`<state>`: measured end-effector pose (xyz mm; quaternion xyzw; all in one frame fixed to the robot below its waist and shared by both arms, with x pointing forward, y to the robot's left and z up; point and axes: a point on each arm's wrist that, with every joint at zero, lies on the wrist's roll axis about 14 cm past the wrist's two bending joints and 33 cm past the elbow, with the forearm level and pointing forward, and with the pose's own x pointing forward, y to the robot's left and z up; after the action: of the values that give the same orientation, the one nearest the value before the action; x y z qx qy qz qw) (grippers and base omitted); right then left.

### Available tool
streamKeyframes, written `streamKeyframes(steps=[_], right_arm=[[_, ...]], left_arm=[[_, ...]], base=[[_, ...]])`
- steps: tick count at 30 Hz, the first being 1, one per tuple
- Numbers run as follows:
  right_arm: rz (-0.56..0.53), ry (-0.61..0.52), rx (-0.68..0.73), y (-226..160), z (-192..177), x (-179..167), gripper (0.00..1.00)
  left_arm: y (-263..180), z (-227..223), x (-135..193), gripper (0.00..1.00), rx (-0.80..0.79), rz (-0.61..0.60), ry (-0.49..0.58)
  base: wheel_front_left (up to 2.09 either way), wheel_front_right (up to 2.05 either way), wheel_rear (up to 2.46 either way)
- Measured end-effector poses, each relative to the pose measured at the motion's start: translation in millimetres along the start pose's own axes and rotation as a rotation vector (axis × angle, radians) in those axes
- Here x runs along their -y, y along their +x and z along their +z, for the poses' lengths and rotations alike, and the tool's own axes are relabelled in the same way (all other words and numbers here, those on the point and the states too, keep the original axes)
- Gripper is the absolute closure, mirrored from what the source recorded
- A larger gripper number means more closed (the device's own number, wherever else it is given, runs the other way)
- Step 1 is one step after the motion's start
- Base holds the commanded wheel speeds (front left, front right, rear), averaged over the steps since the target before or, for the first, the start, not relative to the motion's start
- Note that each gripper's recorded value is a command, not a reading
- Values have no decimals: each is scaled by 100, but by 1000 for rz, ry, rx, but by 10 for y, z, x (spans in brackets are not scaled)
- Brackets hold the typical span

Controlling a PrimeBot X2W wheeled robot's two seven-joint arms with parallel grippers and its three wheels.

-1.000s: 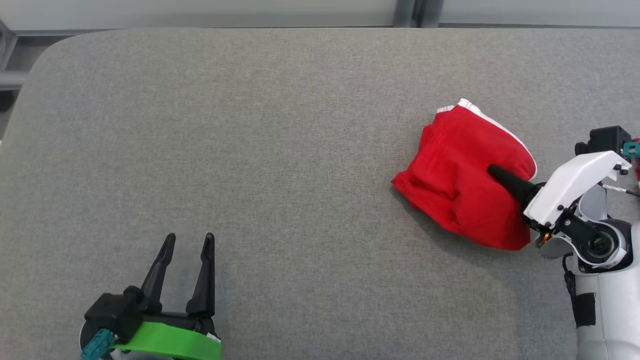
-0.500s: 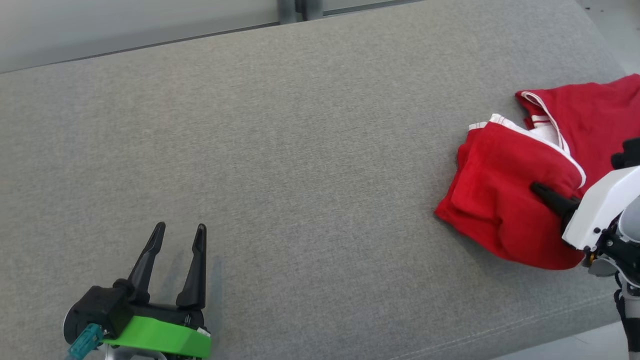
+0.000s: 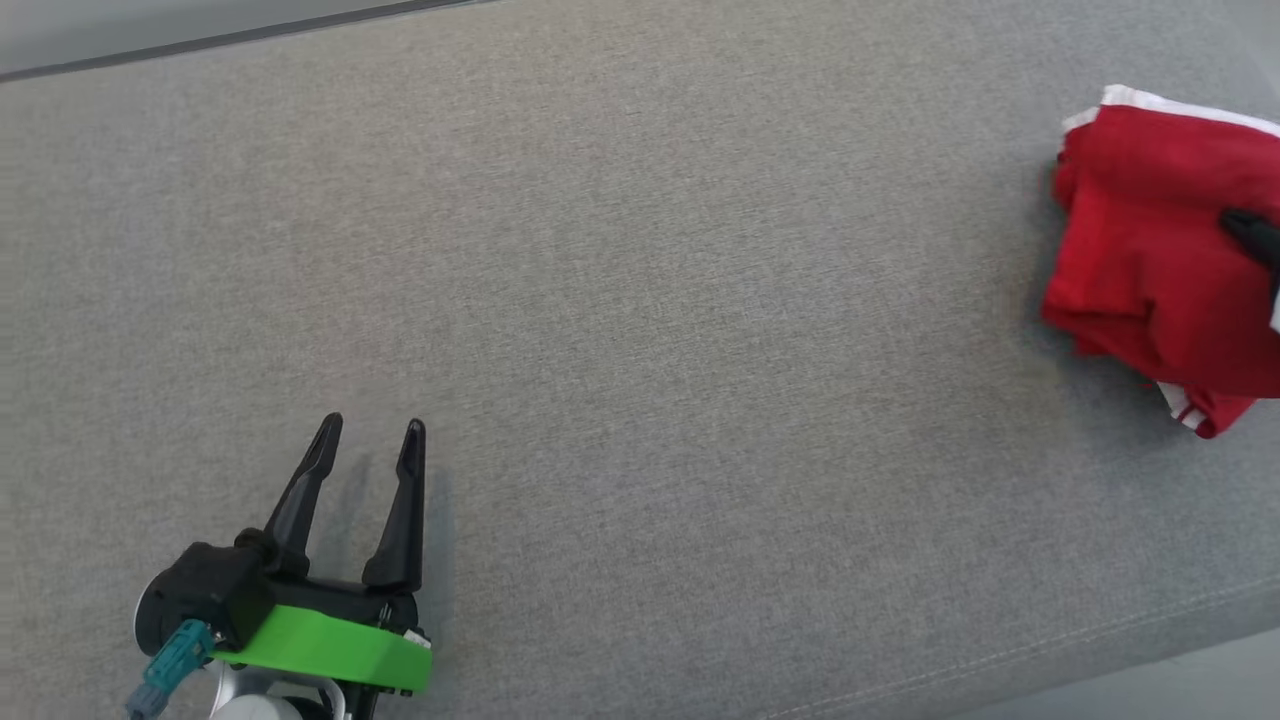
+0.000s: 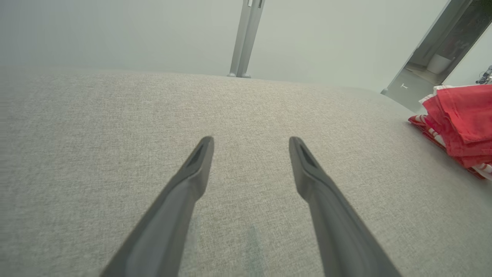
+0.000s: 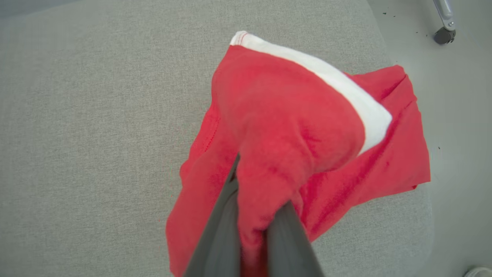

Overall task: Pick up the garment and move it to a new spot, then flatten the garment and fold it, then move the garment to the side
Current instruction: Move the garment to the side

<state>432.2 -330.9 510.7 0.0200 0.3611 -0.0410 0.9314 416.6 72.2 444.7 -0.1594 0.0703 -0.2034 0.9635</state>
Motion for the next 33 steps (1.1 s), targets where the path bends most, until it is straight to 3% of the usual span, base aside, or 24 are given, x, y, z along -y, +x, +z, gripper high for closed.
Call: streamKeyframes(steps=[8, 9, 10, 11, 12, 20, 26, 29, 33], right_arm=[[-144, -12, -152, 226, -39, 481, 100], [-165, -12, -154, 249, -28, 550, 96], [-184, -16, -159, 275, -21, 596, 82], [-197, -20, -157, 310, -9, 614, 52], [-207, -29, -148, 350, 12, 617, 0], [-320, -120, -194, 538, -27, 849, 0], [-359, -147, -203, 466, -115, 1008, 0], [-321, -168, -107, 444, 25, 906, 0], [-223, -256, 170, 306, 515, 563, 0]], left_arm=[[-161, 2, -230, 0, 0, 89, -2], [-185, 8, -265, 0, 2, 102, -1], [-212, 12, -303, 0, 2, 116, 0], [-239, 22, -343, 0, 5, 131, -1], [-263, 29, -378, 0, 6, 144, 0], [-402, 24, -543, 0, 11, 221, -17], [-429, 34, -566, 0, 21, 237, -24], [-421, 78, -554, 0, 33, 233, -18], [-434, 187, -524, 0, 65, 226, -4]], base=[[0, 0, 0], [0, 0, 0], [0, 0, 0], [0, 0, 0], [0, 0, 0], [0, 0, 0], [0, 0, 0], [0, 0, 0], [0, 0, 0]])
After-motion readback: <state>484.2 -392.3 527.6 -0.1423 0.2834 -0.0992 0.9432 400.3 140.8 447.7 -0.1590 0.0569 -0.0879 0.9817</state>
